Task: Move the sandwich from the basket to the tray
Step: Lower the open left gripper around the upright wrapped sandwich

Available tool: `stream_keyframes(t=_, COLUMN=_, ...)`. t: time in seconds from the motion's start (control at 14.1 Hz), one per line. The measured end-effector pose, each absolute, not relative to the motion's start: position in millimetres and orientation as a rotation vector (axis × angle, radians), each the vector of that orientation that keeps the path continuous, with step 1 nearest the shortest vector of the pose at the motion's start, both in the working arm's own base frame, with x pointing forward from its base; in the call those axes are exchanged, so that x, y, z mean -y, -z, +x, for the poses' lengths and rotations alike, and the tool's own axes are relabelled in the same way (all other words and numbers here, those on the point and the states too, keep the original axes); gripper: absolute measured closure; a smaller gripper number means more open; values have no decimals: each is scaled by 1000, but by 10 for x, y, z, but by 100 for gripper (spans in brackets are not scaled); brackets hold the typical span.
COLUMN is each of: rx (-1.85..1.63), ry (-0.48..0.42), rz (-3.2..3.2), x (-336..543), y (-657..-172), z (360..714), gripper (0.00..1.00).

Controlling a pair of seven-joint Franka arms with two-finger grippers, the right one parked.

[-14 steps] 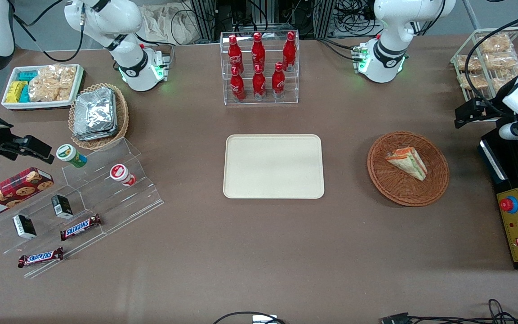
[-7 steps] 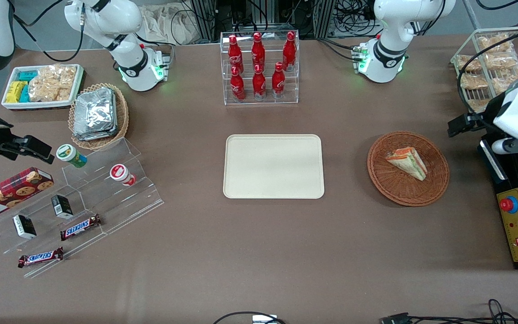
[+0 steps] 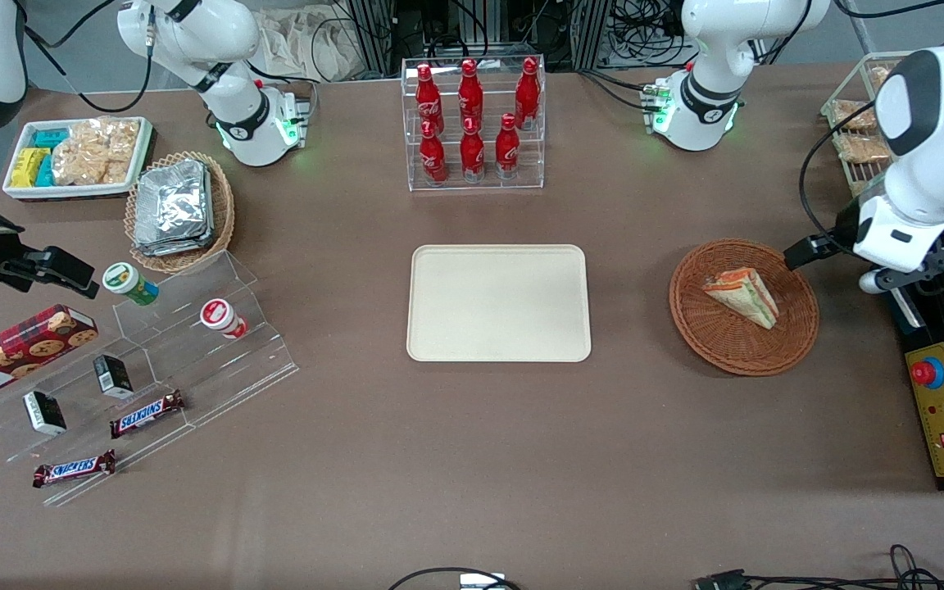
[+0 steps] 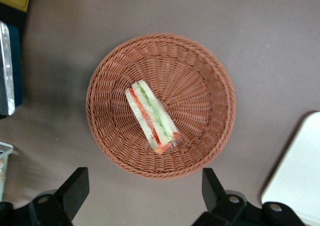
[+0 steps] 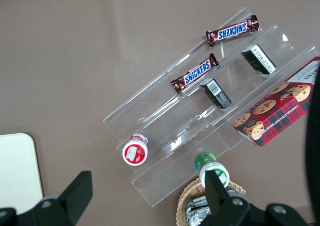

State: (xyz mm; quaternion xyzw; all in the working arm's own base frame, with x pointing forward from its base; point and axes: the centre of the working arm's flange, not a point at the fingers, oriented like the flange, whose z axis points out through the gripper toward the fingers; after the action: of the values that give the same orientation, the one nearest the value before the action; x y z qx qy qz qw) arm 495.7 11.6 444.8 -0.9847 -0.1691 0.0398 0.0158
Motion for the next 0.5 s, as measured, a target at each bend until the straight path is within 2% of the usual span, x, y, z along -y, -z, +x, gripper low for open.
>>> stream_keyframes(t=0.14, rx=618, ry=-112, rz=-3046, x=-180, y=-4249, z=4853, gripper=0)
stream_keyframes(t=0.5, rx=853, ry=0, rz=-3004, x=-122, y=-3752, z=4698, gripper=0)
